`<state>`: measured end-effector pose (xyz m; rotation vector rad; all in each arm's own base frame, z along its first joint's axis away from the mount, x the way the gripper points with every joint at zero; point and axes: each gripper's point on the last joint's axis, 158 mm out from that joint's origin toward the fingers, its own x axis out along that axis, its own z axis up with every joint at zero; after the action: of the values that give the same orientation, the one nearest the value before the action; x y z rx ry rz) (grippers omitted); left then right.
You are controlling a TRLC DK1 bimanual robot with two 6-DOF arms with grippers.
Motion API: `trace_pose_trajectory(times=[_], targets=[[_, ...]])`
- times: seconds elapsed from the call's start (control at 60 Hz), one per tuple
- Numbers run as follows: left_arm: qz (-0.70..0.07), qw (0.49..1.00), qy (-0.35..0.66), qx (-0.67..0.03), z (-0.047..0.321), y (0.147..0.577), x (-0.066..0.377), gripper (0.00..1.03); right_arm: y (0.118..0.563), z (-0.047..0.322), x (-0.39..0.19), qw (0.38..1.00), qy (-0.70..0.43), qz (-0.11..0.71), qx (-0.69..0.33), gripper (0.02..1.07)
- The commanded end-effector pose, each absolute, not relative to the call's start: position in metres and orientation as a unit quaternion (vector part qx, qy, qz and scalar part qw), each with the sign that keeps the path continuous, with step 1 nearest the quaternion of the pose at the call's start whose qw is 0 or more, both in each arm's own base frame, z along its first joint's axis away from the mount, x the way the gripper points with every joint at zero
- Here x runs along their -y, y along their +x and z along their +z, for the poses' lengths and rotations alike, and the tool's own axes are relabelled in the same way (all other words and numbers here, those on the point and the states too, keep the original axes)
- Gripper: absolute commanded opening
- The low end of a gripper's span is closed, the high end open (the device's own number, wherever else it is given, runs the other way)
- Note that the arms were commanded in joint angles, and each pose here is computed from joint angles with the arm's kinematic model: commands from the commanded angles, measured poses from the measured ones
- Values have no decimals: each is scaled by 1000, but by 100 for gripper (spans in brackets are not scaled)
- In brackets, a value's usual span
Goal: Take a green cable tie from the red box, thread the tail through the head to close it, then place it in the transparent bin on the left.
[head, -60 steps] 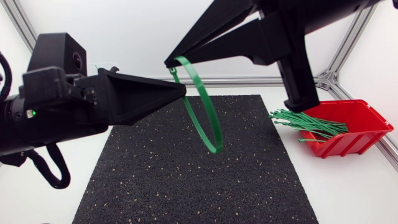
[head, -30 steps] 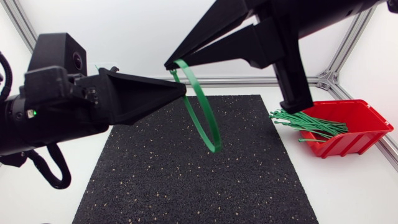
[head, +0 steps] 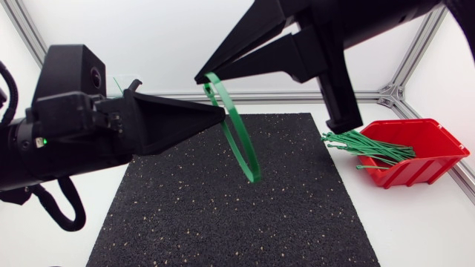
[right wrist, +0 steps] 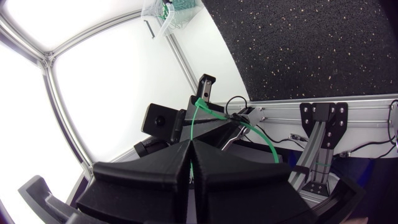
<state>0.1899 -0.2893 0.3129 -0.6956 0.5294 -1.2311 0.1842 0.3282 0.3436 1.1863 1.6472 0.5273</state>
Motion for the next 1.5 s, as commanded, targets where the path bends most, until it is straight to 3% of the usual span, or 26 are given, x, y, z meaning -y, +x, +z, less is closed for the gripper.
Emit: trace_pose_trajectory(times=[0.0,0.367,0.95,1.483], targets=[[-575,728,-307,-211,331,182,288,3,197,325,-327,492,504,179,-687,9],[-569,741,-296,-201,330,186,285,3,210,320,-305,497,529,157,-670,9],[-546,774,-260,-185,314,204,290,3,182,318,-322,483,501,181,-695,9],[-539,790,-237,-172,309,207,295,3,184,317,-316,488,502,184,-690,9]])
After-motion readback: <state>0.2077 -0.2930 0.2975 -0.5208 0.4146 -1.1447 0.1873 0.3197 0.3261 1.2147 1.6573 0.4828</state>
